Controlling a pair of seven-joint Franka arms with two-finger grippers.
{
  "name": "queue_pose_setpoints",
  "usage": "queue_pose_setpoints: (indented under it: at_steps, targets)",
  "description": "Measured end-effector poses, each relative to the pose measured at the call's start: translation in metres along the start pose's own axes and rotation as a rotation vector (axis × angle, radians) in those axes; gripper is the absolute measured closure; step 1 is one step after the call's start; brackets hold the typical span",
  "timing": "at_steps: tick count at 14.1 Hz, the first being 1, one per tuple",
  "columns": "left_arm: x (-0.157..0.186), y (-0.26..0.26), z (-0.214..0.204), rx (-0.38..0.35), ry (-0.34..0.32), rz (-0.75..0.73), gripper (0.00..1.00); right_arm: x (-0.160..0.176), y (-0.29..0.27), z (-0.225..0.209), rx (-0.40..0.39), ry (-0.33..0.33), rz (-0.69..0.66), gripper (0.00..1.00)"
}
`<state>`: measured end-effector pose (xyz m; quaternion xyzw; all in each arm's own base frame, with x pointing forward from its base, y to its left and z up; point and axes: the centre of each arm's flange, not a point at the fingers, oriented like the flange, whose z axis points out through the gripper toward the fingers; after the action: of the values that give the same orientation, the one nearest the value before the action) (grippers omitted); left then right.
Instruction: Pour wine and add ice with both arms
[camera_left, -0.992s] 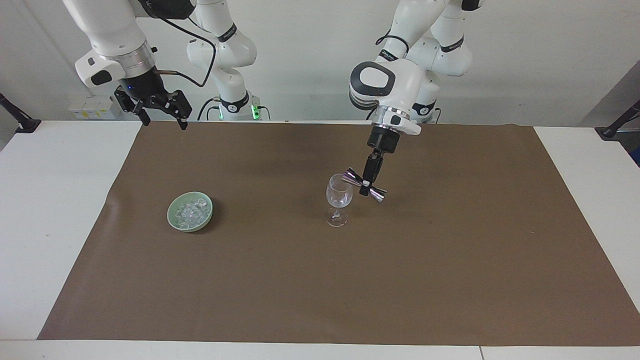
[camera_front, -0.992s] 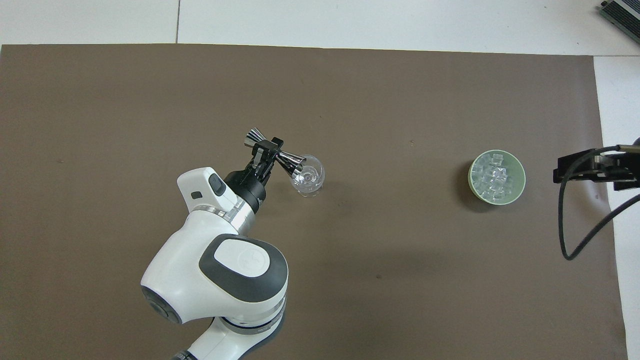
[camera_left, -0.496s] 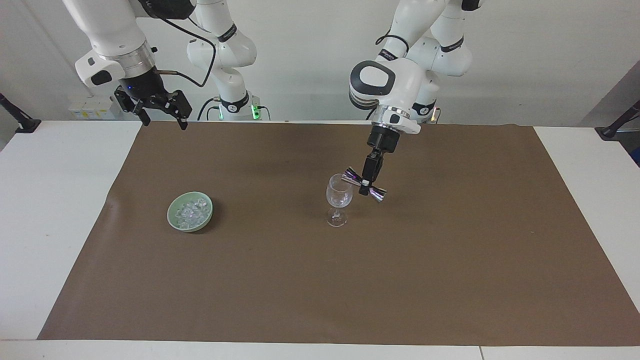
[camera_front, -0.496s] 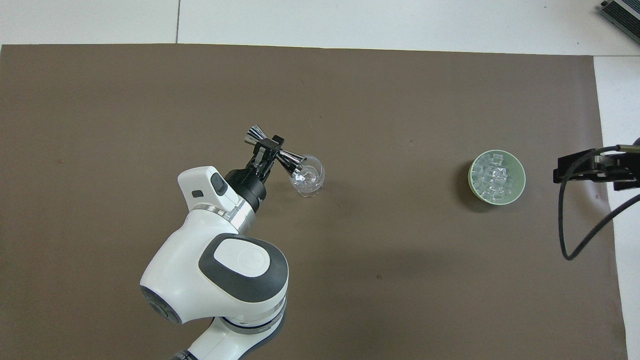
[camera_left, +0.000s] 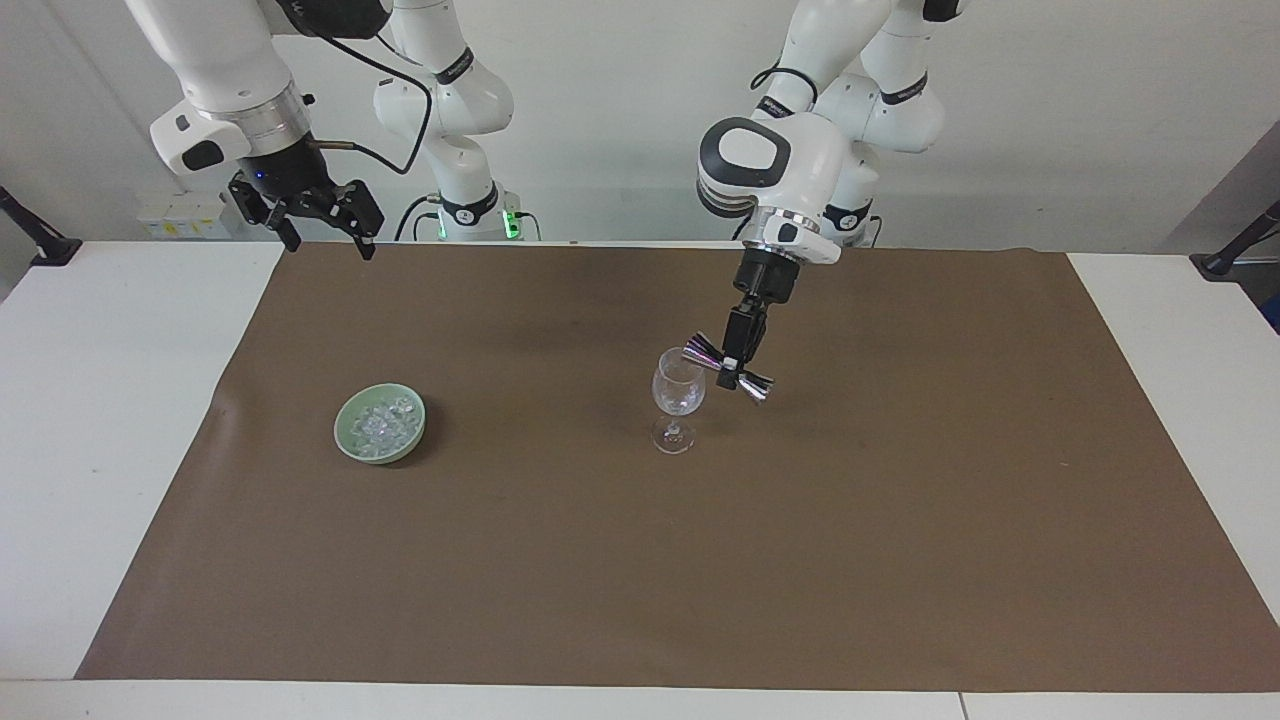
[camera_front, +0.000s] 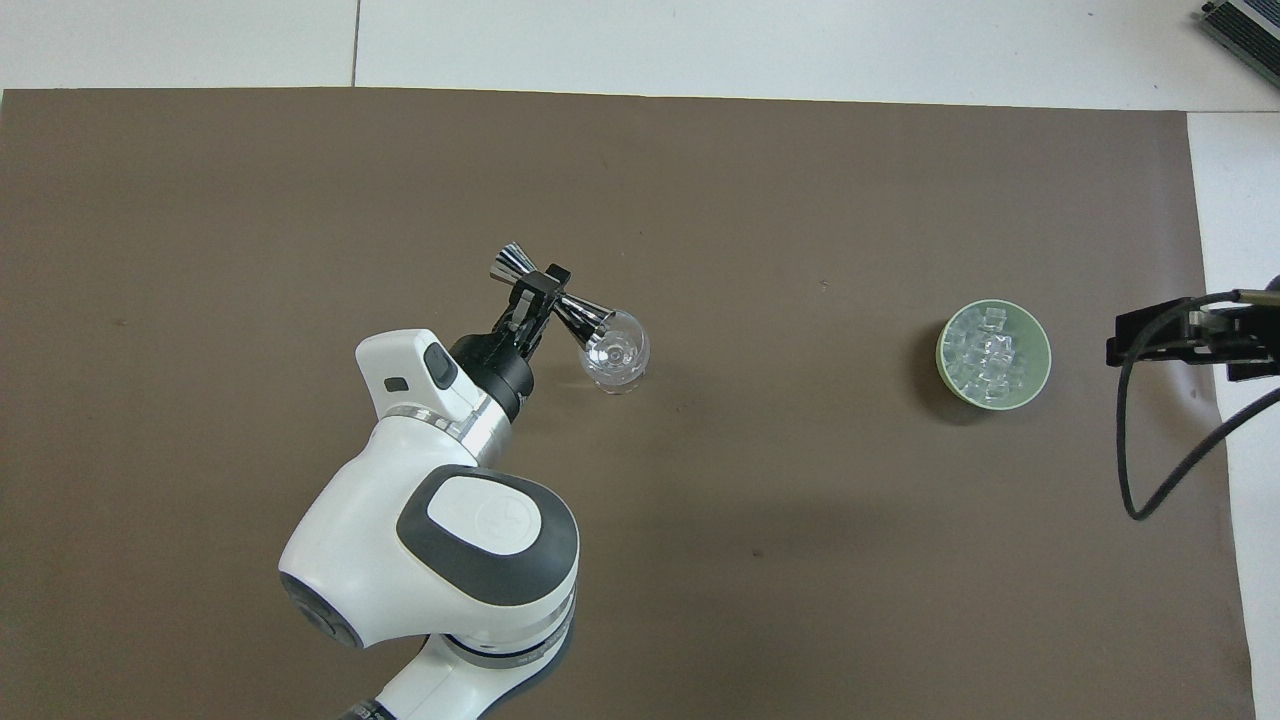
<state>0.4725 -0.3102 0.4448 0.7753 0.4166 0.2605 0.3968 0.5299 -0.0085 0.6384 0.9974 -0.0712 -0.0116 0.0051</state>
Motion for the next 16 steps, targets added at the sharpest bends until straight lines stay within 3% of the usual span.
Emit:
queue_pose_setpoints:
  at_steps: [10,16]
  targets:
    - [-0.001,-0.003,0.002,0.006,-0.005,-0.027,0.78,0.0,0.001,0.0,0.0,0.0,0.001,0.0]
    - [0.059,-0.008,0.004,-0.026,-0.033,-0.208,0.78,0.002,-0.002,0.001,0.001,0.013,-0.023,0.0]
